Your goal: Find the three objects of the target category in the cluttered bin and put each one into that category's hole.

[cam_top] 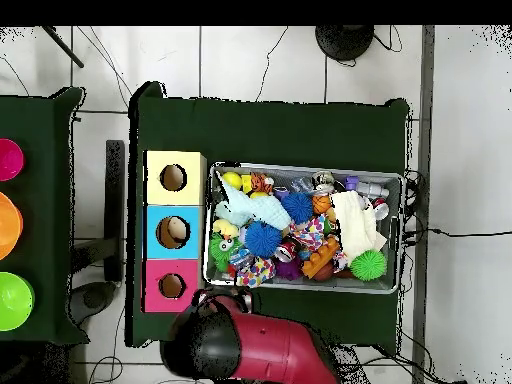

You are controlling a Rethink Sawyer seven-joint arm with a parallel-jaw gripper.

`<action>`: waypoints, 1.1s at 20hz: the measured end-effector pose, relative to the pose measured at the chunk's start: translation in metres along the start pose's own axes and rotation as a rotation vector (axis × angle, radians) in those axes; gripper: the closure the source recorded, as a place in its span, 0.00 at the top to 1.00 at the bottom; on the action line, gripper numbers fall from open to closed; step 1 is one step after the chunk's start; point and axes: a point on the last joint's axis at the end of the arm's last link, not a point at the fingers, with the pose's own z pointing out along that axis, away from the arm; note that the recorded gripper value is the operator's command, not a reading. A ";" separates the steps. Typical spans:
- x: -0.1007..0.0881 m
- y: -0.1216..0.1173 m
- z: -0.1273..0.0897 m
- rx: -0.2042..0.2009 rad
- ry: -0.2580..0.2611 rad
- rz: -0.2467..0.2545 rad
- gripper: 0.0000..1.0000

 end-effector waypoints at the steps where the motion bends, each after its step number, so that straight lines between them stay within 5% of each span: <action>1: 0.000 -0.005 0.004 -0.001 0.008 0.004 1.00; 22: -0.010 -0.027 0.067 -0.009 0.022 -0.077 1.00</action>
